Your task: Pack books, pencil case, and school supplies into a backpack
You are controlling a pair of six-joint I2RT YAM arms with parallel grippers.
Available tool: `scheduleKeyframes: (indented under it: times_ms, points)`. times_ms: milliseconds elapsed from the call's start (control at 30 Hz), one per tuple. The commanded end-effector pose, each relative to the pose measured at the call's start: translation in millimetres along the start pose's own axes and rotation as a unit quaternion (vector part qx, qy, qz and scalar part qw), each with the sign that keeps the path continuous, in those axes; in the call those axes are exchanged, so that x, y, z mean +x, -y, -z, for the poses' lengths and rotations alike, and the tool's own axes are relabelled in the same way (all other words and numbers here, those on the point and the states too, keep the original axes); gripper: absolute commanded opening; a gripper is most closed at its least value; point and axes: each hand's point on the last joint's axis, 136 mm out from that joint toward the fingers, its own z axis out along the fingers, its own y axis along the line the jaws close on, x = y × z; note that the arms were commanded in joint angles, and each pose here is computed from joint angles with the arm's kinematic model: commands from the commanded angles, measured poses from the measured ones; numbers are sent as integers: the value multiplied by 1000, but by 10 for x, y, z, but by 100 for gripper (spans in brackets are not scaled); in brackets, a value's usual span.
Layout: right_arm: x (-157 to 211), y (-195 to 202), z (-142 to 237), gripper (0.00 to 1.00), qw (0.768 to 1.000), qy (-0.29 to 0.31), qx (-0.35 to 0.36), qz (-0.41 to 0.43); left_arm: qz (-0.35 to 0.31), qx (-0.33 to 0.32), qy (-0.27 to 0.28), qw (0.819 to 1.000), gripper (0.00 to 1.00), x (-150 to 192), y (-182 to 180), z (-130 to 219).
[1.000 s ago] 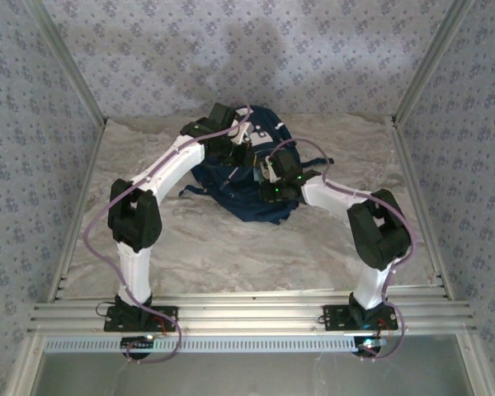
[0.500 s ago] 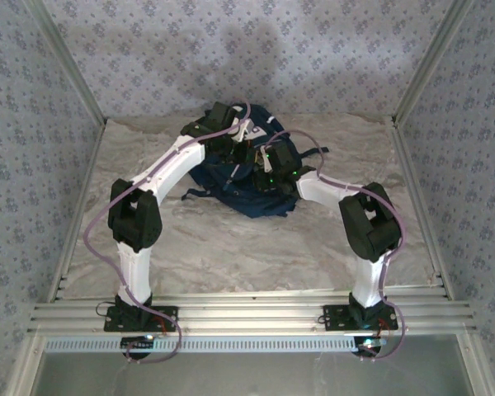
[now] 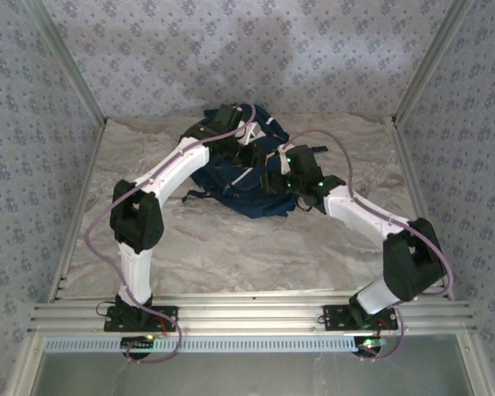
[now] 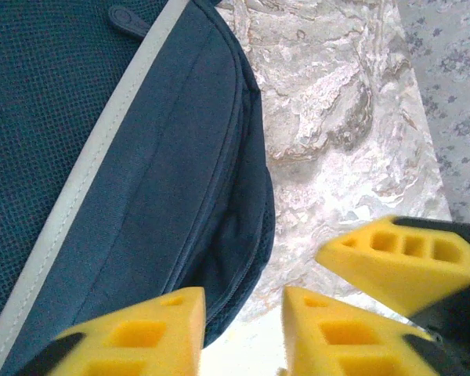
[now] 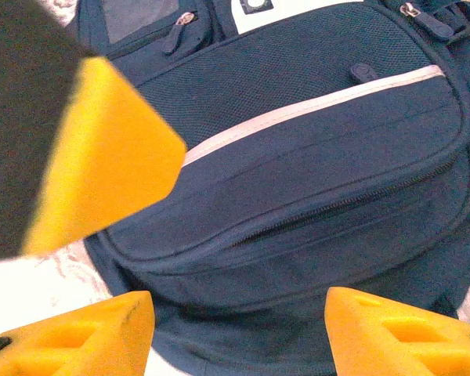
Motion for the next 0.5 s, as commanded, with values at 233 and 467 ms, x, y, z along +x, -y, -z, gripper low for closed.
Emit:
scheduleKeyframes:
  times_ms: [233, 467]
  points:
    - [368, -462, -136, 62, 992, -19, 47, -118, 28, -65, 100, 992, 50, -245, -336, 600]
    - [432, -860, -546, 61, 982, -20, 41, -182, 123, -76, 148, 978, 51, -173, -1102, 780]
